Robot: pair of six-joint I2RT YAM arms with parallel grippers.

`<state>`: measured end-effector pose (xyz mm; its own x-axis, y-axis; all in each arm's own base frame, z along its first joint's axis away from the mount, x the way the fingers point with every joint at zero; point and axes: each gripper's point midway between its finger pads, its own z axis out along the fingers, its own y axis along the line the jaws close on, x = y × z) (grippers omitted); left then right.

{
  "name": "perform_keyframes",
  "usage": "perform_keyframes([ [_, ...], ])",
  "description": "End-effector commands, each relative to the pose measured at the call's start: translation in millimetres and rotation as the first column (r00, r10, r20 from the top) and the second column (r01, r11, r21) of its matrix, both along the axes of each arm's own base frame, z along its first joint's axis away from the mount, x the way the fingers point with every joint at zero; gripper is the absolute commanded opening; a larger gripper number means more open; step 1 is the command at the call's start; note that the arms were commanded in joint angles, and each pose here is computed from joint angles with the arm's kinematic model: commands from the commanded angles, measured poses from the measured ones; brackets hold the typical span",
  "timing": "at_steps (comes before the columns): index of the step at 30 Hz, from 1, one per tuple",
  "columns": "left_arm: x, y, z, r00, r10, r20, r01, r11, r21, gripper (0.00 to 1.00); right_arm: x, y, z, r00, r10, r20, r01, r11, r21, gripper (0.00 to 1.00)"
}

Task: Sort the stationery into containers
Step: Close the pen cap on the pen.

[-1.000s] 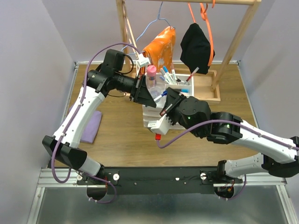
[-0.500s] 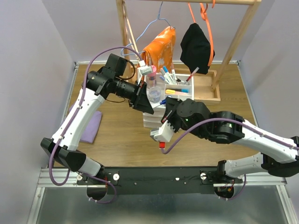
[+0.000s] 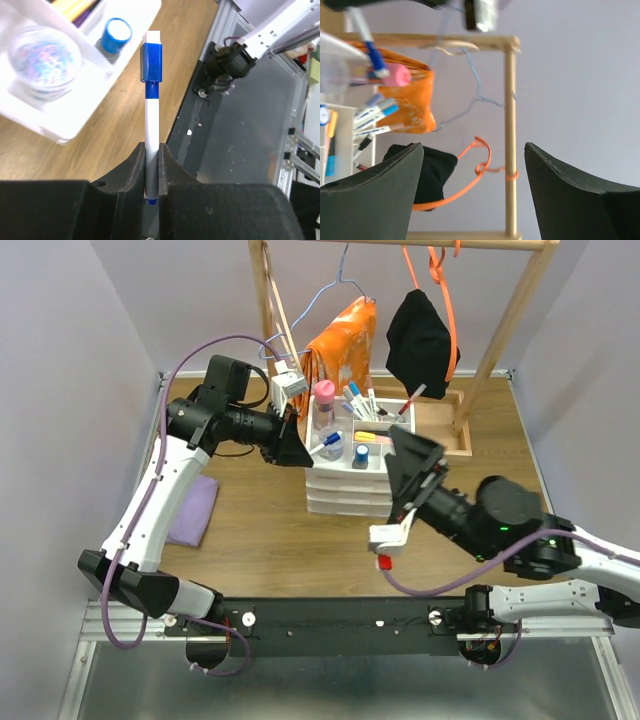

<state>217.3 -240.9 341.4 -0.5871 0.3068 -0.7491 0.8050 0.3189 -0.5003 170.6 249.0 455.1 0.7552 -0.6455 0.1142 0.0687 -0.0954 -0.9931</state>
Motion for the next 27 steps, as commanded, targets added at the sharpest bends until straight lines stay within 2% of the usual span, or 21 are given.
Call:
perform_keyframes([
  [1, 21, 14, 38, 0.978, 0.057, 0.2, -0.053, 0.998, -0.029, 0.0, 10, -51, 71, 0.985, -0.082, -0.154, 0.153, 0.831, 0.535, 0.9],
  [2, 22, 15, 48, 0.972, 0.051, 0.229, -0.043, 0.998, -0.038, 0.0, 12, -54, 74, 0.977, -0.056, -0.207, 0.178, 0.748, 0.639, 0.93],
  [3, 22, 15, 57, 0.963, 0.038, 0.267, -0.026, 0.999, -0.047, 0.0, 12, -55, 75, 0.973, -0.03, -0.229, 0.181, 0.715, 0.675, 0.97],
  [4, 19, 16, 78, 0.942, 0.026, 0.335, -0.004, 0.998, -0.067, 0.0, 7, -44, 70, 0.971, 0.029, -0.238, 0.14, 0.74, 0.658, 0.97],
  [6, 17, 15, 90, 0.922, -0.001, 0.387, 0.033, 0.997, -0.074, 0.0, 4, -28, 60, 0.951, 0.1, -0.292, 0.126, 0.739, 0.662, 0.97],
  [9, 6, 14, 114, 0.867, -0.03, 0.497, 0.101, 0.988, -0.116, 0.0, 3, -17, 74, 0.919, 0.181, -0.35, 0.148, 0.666, 0.732, 0.97],
  [10, 7, 13, 110, 0.868, -0.03, 0.496, 0.104, 0.987, -0.123, 0.0, 0, -2, 73, 0.905, 0.22, -0.364, 0.127, 0.677, 0.725, 0.97],
  [11, 4, 14, 127, 0.824, -0.004, 0.566, 0.115, 0.98, -0.16, 0.0, -3, 7, 72, 0.881, 0.264, -0.392, 0.125, 0.67, 0.732, 0.96],
  [13, 3, 14, 116, 0.868, 0.008, 0.496, 0.118, 0.968, -0.221, 0.0, -8, 34, 75, 0.846, 0.33, -0.419, 0.099, 0.675, 0.731, 0.96],
  [14, 1, 16, 134, 0.819, 0.036, 0.573, 0.144, 0.953, -0.266, 0.0, -10, 42, 77, 0.83, 0.361, -0.425, 0.089, 0.667, 0.74, 0.95],
  [17, 10, 22, 128, 0.847, 0.067, 0.527, 0.094, 0.957, -0.273, 0.0, -15, 79, 100, 0.755, 0.492, -0.433, 0.048, 0.618, 0.785, 0.93],
  [18, 13, 26, 130, 0.844, 0.072, 0.532, 0.094, 0.956, -0.278, 0.0, -6, 84, 103, 0.717, 0.52, -0.464, 0.097, 0.585, 0.805, 0.92],
  [19, 18, 32, 136, 0.851, 0.103, 0.514, 0.063, 0.953, -0.296, 0.0, -6, 92, 110, 0.675, 0.57, -0.469, 0.085, 0.572, 0.816, 0.91],
  [20, 24, 36, 138, 0.853, 0.123, 0.507, 0.042, 0.952, -0.302, 0.0, -3, 86, 142, 0.651, 0.622, -0.436, 0.09, 0.507, 0.857, 0.9],
  [21, 30, 40, 146, 0.841, 0.144, 0.521, 0.032, 0.949, -0.313, 0.0, 21, 99, 129, 0.599, 0.624, -0.503, 0.181, 0.506, 0.843, 0.87],
  [22, 32, 44, 153, 0.852, 0.172, 0.494, 0.004, 0.942, -0.336, 0.0, 23, 104, 135, 0.557, 0.661, -0.503, 0.176, 0.498, 0.849, 0.86],
  [24, 49, 56, 163, 0.833, 0.229, 0.503, -0.04, 0.933, -0.359, 0.0, 39, 107, 144, 0.493, 0.699, -0.518, 0.24, 0.463, 0.854, 0.83],
  [26, 60, 66, 168, 0.828, 0.283, 0.484, -0.092, 0.92, -0.38, 0.0, 37, 112, 148, 0.424, 0.746, -0.514, 0.228, 0.461, 0.858, 0.8],
  [27, 64, 70, 172, 0.816, 0.307, 0.49, -0.108, 0.914, -0.392, 0.0, 44, 107, 156, 0.392, 0.774, -0.498, 0.257, 0.427, 0.867, 0.77],
])
